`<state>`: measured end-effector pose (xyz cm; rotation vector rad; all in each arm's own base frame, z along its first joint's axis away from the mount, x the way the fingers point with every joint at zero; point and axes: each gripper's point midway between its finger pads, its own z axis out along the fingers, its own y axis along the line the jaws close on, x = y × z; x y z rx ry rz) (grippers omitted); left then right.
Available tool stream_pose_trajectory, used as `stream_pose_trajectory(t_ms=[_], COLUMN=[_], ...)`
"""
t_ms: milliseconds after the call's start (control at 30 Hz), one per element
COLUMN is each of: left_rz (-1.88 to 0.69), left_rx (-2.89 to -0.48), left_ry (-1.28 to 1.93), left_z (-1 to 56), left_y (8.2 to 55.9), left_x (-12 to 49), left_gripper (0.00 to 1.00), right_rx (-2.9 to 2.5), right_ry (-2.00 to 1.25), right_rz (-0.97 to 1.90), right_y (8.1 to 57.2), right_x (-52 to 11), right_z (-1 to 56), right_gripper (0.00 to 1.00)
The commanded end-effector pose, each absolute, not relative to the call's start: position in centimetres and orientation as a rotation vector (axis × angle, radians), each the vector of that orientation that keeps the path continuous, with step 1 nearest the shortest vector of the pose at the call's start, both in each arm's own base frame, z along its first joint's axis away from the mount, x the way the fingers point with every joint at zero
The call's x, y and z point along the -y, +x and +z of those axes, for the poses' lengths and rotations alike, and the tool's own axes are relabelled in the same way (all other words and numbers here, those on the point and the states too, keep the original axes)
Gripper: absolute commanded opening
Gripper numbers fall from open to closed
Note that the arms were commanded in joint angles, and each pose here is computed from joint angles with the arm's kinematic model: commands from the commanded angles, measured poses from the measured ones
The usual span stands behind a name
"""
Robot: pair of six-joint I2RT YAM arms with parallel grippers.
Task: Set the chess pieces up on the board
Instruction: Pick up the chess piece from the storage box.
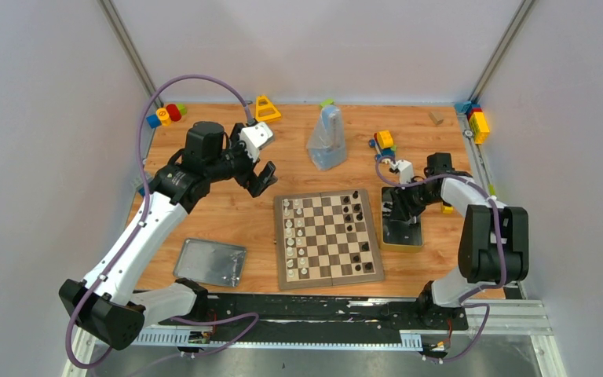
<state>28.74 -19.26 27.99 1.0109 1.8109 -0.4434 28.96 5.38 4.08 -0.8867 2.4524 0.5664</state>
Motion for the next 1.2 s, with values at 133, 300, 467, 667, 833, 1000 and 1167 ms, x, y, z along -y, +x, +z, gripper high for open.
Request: stream_pose_trajectory(t_ms=[133, 300, 467, 667, 833, 1000, 1167], left_rz=[-0.448, -0.444, -0.442, -0.441, -0.439, -0.436, -0.436], left_rx=[-1.767, -1.768, -1.770, -1.772, -1.771, -1.768, -1.761], left_ry=[1.040, 1.040, 1.043, 1.043, 1.046, 1.046, 1.046], left_z=[28.3, 28.3, 28.2, 28.1, 28.0, 28.0, 28.2], left_y=[28.9, 29.0, 29.0, 29.0, 29.0, 28.9, 28.7], left_x=[19.6, 19.5, 19.5, 19.5, 19.5, 19.4, 19.3], left_gripper=[1.00, 1.00, 1.00, 1.00, 1.00, 1.00, 1.00], right_rx=[-2.393, -2.387, -2.392, -2.388, -2.375, -2.374, -2.360], right_ry=[-0.925, -0.925, -0.928, -0.929, -0.936, -0.940, -0.954], right_rz=[0.623, 0.648, 0.667, 0.694, 0.713, 0.735, 0.715], right_y=[30.7, 31.2, 31.3, 31.2, 31.1, 30.8, 30.6], right_x=[-6.1, -6.3, -6.5, -6.8, -7.0, -7.2, -7.1], right_z=[4.3, 4.2, 3.8, 3.6, 3.8, 3.9, 4.6], right_gripper=[0.44, 0.44, 0.39, 0.33, 0.25, 0.18, 0.09])
